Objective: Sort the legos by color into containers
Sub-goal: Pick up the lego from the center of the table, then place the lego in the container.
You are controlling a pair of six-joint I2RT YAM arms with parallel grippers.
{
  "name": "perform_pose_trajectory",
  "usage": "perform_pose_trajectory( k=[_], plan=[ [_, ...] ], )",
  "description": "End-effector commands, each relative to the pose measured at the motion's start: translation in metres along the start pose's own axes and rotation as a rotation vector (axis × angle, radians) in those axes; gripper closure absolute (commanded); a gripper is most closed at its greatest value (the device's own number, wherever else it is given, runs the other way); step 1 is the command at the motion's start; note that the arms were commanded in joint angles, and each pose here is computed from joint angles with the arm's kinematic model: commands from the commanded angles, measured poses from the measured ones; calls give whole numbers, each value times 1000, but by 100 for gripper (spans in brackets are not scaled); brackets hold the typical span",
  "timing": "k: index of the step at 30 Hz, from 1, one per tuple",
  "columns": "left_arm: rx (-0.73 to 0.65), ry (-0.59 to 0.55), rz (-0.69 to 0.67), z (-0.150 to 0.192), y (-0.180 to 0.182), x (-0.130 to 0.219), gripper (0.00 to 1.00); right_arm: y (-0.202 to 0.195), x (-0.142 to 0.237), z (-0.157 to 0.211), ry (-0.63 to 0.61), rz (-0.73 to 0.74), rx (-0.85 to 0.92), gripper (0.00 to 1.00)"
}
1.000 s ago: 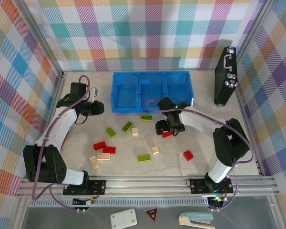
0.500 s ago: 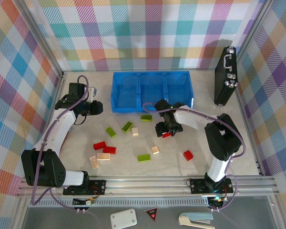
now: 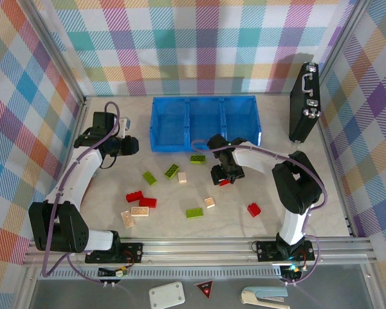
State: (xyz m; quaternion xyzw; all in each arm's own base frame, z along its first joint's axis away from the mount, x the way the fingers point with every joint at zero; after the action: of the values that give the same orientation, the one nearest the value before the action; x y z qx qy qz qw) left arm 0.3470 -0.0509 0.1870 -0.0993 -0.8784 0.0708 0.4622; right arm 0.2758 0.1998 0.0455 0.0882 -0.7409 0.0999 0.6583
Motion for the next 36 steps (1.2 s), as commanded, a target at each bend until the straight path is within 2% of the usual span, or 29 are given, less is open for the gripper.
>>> perform_pose_trajectory(
  k=[1, 11, 20, 27, 36],
  plan=[
    [-5, -26, 0, -2, 3, 5, 67, 0, 7, 0, 3, 17, 19, 31],
    [-8, -24, 6, -1, 2, 5, 67, 0, 17, -3, 4, 27, 5, 33],
    [-6, -23, 5, -2, 2, 5, 66, -10, 52, -27, -43, -6, -34, 32],
    [-4, -28, 3, -2, 4, 7, 66, -40, 84, -57, -100, -38, -103, 33],
    [-5, -38, -1, -3, 4, 10, 65, -91, 102, -96, -143, -40, -199, 33]
  ],
)
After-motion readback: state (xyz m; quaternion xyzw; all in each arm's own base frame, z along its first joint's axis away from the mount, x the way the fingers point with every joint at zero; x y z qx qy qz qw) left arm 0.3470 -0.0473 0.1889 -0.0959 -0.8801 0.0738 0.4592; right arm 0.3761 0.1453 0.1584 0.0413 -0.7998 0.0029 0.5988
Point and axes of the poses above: each hand's point on the last joint's axis, 136 mm out from that joint toward the fingers, its own x axis back along the fingers, its own y axis along the line the jaws close on, z = x × y, the point moved 1 cm from there along x, back along the fingers, and after that the axes turned 2 degrees about -x, right-handed, at the moved point
